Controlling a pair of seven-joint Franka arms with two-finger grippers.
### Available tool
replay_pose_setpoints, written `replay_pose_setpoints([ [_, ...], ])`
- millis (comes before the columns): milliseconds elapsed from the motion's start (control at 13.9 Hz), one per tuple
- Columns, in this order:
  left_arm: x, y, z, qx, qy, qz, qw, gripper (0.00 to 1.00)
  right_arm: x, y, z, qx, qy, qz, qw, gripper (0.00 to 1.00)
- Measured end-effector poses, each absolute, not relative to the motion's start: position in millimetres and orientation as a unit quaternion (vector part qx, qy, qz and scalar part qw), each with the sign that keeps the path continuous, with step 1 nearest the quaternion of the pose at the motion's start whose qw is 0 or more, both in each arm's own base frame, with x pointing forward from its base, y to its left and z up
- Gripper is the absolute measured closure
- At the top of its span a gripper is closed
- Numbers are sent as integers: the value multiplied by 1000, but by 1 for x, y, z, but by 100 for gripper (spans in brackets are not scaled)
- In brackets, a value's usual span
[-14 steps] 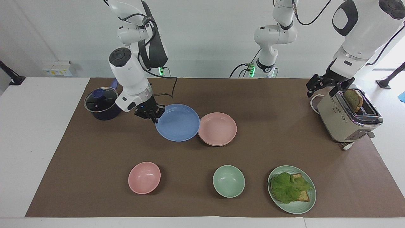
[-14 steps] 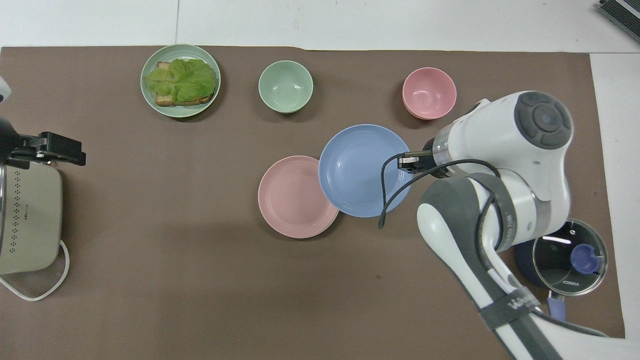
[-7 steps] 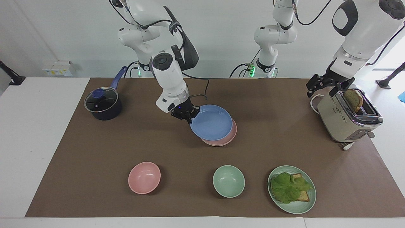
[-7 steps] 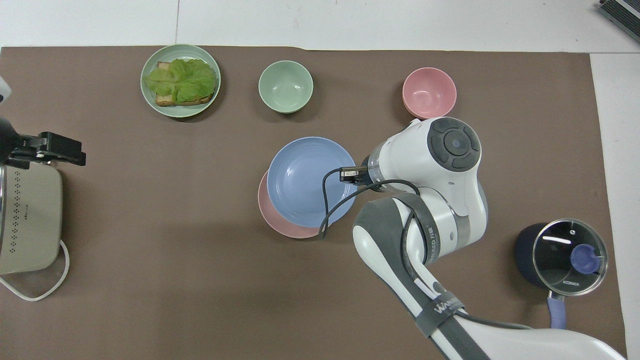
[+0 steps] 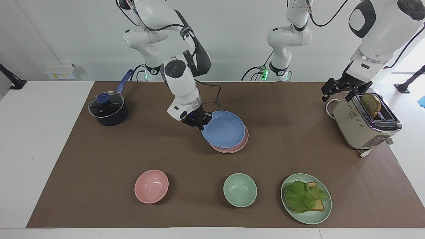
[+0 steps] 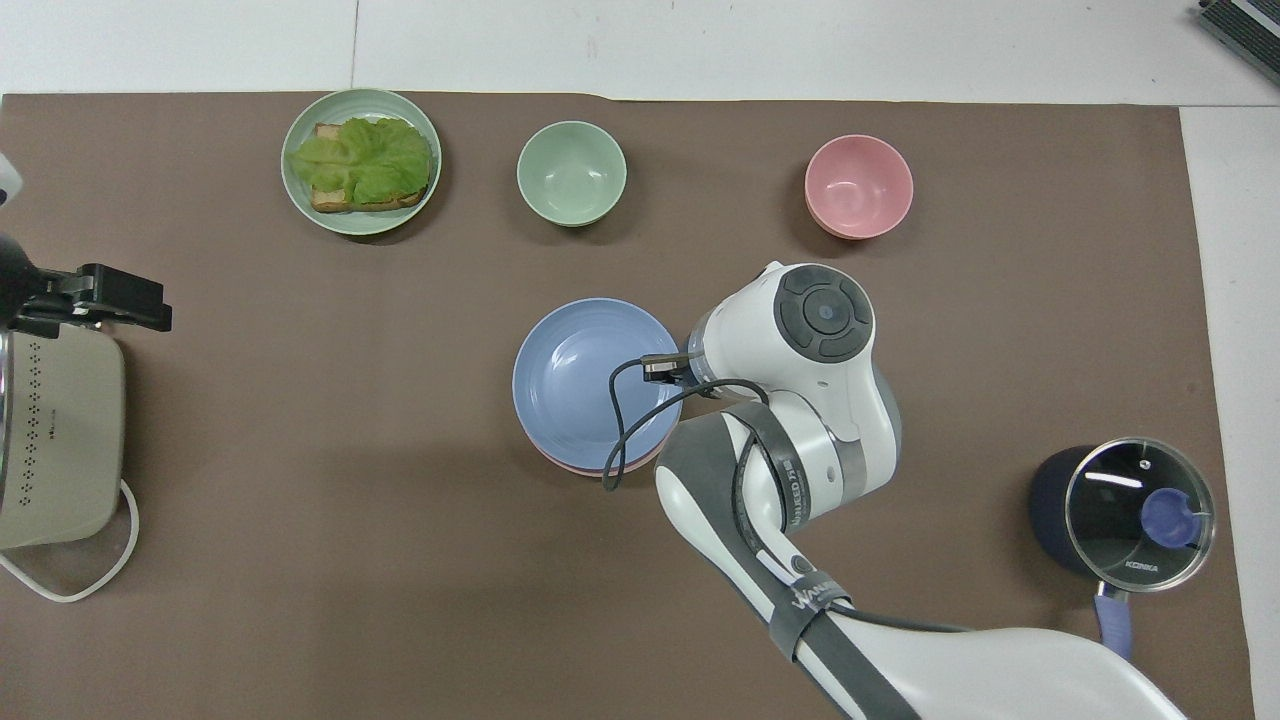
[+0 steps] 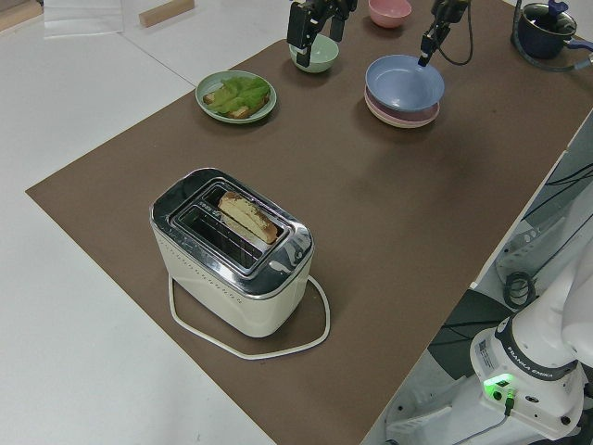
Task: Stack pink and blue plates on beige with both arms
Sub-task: 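Lower the blue plate onto the pink plate and open the right gripper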
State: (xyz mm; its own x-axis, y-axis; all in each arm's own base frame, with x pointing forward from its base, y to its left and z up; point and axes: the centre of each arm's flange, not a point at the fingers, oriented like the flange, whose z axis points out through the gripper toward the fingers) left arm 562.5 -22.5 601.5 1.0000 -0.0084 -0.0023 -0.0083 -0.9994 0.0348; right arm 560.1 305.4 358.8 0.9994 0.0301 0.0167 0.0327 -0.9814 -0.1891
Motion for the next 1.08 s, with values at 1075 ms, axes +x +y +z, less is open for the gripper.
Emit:
replay_pose_setpoints([
  [1075, 563, -22, 602, 1000, -4, -1, 17, 0, 560, 308, 330, -995, -15, -17, 93, 68],
])
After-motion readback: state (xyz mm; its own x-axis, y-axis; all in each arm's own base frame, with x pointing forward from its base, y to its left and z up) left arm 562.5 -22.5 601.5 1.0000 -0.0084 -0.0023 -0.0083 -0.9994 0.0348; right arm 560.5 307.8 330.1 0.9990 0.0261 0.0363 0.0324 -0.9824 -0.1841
